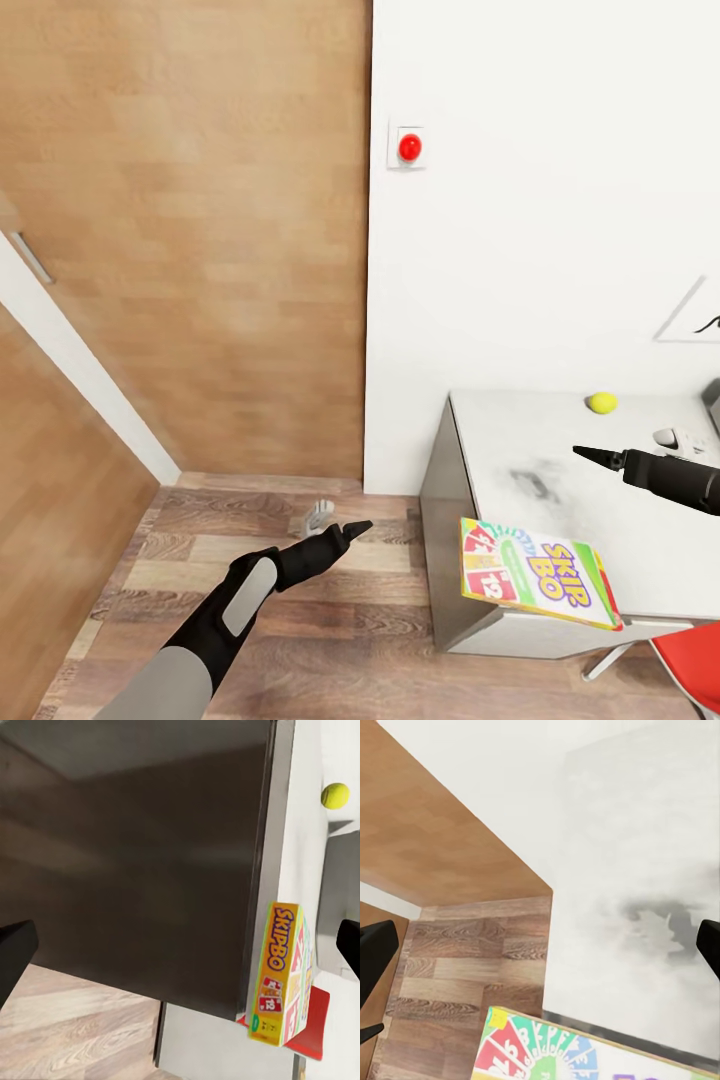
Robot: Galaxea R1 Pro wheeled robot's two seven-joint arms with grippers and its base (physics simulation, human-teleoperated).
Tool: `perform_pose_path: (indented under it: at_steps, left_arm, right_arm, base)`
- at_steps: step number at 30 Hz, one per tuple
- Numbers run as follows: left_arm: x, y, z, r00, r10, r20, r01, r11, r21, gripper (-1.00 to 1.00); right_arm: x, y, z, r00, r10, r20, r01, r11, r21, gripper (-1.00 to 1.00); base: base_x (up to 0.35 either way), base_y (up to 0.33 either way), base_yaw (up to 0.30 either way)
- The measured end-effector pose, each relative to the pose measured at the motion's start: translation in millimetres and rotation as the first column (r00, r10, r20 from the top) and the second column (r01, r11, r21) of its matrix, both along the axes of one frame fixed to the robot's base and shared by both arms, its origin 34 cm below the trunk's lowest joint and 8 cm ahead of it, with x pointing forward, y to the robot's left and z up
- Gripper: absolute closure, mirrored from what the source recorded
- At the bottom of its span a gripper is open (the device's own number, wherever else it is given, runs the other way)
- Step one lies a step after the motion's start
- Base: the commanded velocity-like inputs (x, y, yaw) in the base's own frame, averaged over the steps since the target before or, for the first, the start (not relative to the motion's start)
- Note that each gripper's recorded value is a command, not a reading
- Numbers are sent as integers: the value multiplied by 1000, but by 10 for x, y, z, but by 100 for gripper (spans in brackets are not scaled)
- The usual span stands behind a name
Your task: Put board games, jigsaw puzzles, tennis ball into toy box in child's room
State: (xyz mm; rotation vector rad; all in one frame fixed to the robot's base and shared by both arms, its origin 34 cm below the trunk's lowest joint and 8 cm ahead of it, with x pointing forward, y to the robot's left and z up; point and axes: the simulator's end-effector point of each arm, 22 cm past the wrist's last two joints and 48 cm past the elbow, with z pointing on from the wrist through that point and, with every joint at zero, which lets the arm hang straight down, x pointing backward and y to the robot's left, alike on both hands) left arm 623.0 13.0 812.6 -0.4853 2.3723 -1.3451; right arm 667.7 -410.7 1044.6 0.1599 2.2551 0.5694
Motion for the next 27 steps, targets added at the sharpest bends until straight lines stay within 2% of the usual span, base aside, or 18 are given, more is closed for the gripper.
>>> perform_pose_path:
  at_steps: [15,27]
  left_arm:
    - [-20,-40,-31,1000,-2,-9,2,1000,-5,-100]
    - [-52,-93,-96,1000,-4,-25,3,1000,-14,-100]
  right_arm:
    - [6,16,-23,1000,4,-3,-5,1000,-2,-100]
    - [-19,33,-144,999,10,-41,-10,1000,1,-100]
  base:
    - [7,1,0]
    - [0,0,0]
